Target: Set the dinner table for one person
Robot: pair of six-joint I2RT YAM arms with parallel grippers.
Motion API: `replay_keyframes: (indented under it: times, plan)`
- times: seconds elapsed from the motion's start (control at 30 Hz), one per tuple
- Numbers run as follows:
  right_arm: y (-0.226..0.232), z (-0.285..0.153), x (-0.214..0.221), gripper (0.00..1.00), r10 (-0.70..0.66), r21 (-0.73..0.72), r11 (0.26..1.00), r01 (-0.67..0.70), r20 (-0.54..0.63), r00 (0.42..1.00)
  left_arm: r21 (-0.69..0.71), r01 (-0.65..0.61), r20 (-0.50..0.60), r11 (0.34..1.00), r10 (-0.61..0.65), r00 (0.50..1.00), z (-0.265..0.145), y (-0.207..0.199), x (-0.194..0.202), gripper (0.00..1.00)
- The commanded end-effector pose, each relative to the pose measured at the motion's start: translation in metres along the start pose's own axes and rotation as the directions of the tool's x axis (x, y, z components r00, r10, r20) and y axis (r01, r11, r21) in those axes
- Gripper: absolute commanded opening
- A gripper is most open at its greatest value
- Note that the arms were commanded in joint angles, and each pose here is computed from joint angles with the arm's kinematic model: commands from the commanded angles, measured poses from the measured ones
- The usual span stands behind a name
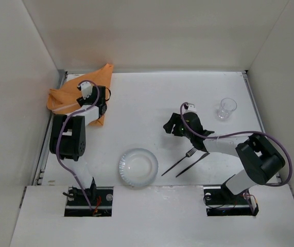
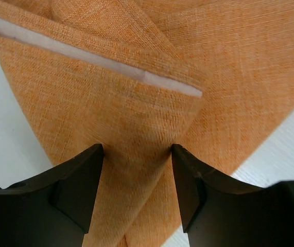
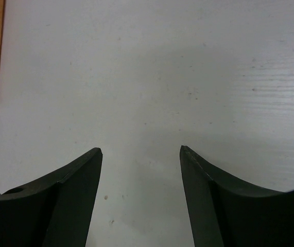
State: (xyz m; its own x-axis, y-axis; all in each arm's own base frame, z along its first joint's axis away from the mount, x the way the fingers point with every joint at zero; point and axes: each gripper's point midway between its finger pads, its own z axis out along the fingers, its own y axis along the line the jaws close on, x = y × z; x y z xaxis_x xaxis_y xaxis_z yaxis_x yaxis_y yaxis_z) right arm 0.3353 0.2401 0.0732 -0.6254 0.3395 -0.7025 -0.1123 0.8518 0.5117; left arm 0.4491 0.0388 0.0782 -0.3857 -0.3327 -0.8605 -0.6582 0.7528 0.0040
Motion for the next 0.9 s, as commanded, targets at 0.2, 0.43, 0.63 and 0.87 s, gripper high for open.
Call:
replay_keyframes:
  times: [0.2,0.43,0.63,0.87]
  plan:
    - [0.039,0.0,-0.019,0.68,0.01,-0.115,0.993,-0.005,0.051,0.999,0.057,-0.08,-0.046,0.995,0.083,0.996,0.024,-0.027,0.021,0.15]
    - [0.036,-0.006,-0.023,0.68,0.027,-0.116,0.993,-0.019,0.065,0.998,0.352,-0.195,0.01,0.916,0.204,0.979,-0.039,-0.146,0.05,0.05]
    - [0.024,-0.015,-0.037,0.68,0.049,-0.095,0.995,-0.039,0.109,0.993,0.549,-0.291,0.097,0.784,0.286,0.953,-0.115,-0.233,0.07,0.03]
    - [0.013,-0.018,-0.045,0.68,0.089,-0.071,0.994,-0.08,0.14,0.986,0.614,-0.313,0.225,0.725,0.219,0.949,-0.173,-0.225,0.023,0.03]
